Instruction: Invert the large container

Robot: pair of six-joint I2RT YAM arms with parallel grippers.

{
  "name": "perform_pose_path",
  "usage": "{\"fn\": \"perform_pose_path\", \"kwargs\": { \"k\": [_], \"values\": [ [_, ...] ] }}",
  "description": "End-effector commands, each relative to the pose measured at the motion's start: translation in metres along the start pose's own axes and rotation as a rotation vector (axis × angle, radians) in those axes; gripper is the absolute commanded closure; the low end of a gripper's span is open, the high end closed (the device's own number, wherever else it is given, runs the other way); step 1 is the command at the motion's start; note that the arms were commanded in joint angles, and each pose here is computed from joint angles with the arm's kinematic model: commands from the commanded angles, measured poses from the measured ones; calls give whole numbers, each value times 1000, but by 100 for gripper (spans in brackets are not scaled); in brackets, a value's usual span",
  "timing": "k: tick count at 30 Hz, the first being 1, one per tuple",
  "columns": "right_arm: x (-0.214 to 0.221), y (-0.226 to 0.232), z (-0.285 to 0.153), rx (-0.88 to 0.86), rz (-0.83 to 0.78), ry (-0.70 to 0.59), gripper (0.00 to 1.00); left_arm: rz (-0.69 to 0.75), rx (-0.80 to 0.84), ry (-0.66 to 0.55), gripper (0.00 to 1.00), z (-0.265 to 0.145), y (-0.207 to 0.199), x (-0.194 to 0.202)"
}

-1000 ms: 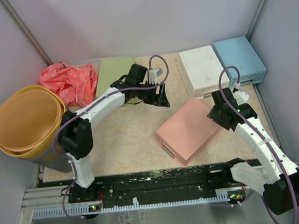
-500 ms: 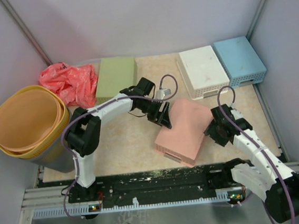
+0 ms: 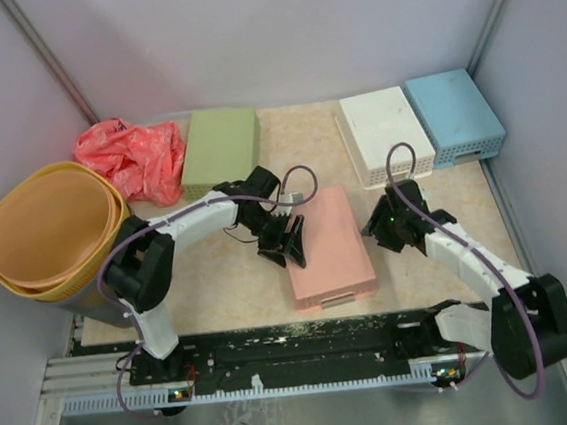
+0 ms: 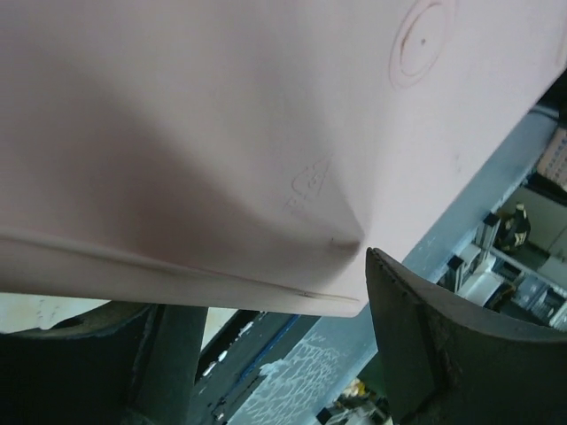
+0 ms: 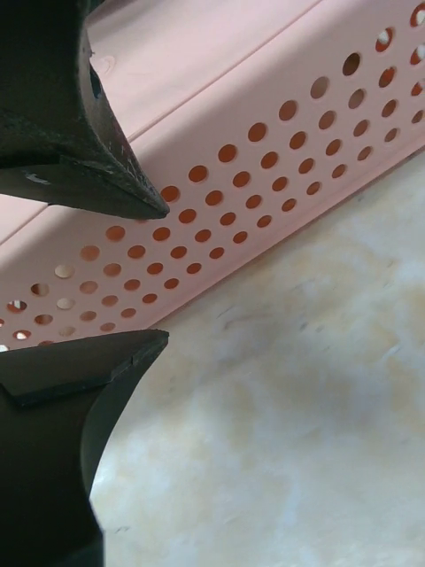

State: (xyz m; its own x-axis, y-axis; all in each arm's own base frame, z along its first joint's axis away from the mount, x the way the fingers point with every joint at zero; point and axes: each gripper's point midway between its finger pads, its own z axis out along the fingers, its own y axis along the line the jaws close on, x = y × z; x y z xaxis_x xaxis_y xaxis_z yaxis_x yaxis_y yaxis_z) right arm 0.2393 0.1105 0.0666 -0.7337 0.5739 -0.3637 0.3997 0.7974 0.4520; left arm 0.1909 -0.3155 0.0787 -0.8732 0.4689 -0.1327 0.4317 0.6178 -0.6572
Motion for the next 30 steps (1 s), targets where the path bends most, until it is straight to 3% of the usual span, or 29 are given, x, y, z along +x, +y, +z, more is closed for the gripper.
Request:
{"fn": "perform_pose_path", "kwargs": {
  "k": [1,6,13,16,18,21,26,30],
  "values": [
    [-34,81,-6,-207,-86,-35,45,24,17,-195,26,-14,-14,-62],
    [-72,64,-18,-64,-120,-135,44,-26,-36,-359,26,-39,20,-114],
    [-94,45,-74,-52,-266,-299,39,-27,-102,-482,26,-70,37,-169],
    [-73,62,-87,-215,-403,-253,41,-2,-118,-506,26,-81,32,-180],
    [-42,84,-96,-405,-502,-180,42,14,-141,-530,26,-91,30,-185],
    [5,100,-98,-520,-627,-95,43,51,-199,-596,26,-117,21,-193],
    [74,103,-79,-534,-770,102,47,113,-317,-776,24,-181,1,-201],
    [80,105,-51,-478,-753,101,51,127,-405,-947,21,-238,-14,-199]
  ]
}}
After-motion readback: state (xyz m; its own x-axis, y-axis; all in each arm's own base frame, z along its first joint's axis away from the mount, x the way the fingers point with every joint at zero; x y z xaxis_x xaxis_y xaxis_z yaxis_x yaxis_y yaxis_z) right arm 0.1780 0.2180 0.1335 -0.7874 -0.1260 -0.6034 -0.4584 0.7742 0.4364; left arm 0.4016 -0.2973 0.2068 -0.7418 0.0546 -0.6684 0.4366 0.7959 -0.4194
